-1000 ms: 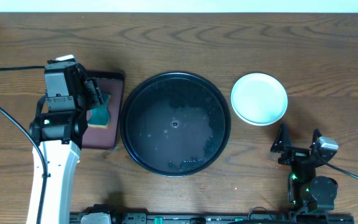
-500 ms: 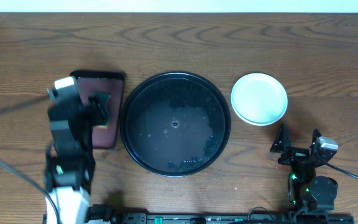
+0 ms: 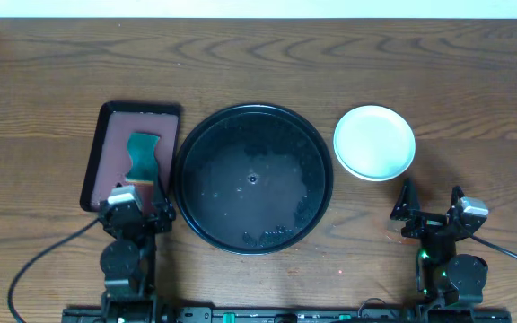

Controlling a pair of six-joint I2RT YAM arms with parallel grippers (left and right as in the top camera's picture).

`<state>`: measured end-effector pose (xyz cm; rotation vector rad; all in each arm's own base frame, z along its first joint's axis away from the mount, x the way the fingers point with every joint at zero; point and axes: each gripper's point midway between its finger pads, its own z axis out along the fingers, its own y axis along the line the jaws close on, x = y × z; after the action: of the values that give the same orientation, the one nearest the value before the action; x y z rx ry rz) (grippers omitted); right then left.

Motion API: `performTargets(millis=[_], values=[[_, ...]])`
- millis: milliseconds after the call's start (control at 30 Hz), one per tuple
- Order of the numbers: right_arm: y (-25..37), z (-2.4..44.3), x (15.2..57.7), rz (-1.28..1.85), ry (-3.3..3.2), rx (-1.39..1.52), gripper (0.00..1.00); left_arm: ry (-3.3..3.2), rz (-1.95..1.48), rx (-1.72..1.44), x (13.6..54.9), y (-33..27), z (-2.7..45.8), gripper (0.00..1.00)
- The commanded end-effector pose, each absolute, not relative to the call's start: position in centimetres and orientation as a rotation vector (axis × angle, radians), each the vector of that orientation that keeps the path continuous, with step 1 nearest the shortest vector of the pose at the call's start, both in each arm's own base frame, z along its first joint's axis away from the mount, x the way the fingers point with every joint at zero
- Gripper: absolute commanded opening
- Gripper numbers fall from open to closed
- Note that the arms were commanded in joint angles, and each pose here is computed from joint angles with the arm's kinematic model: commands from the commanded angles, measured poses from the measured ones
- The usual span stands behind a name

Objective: Clean dirty plates on tray and stack at the side

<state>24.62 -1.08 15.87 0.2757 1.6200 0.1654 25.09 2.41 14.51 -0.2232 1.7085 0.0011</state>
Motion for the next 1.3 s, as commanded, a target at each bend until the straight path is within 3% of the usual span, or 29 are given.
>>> performTargets(millis=[0,1267], values=[[-1.2,15.8,24.6,0.170,1.618,0.288,0.99,1.692,-0.011,-0.213,24.7,2.2,14.3,0.75],[-1.2,15.8,24.6,0.170,1.618,0.288,0.99,1.730,0.007,-0.222,24.3,2.4,13.2,0.76]])
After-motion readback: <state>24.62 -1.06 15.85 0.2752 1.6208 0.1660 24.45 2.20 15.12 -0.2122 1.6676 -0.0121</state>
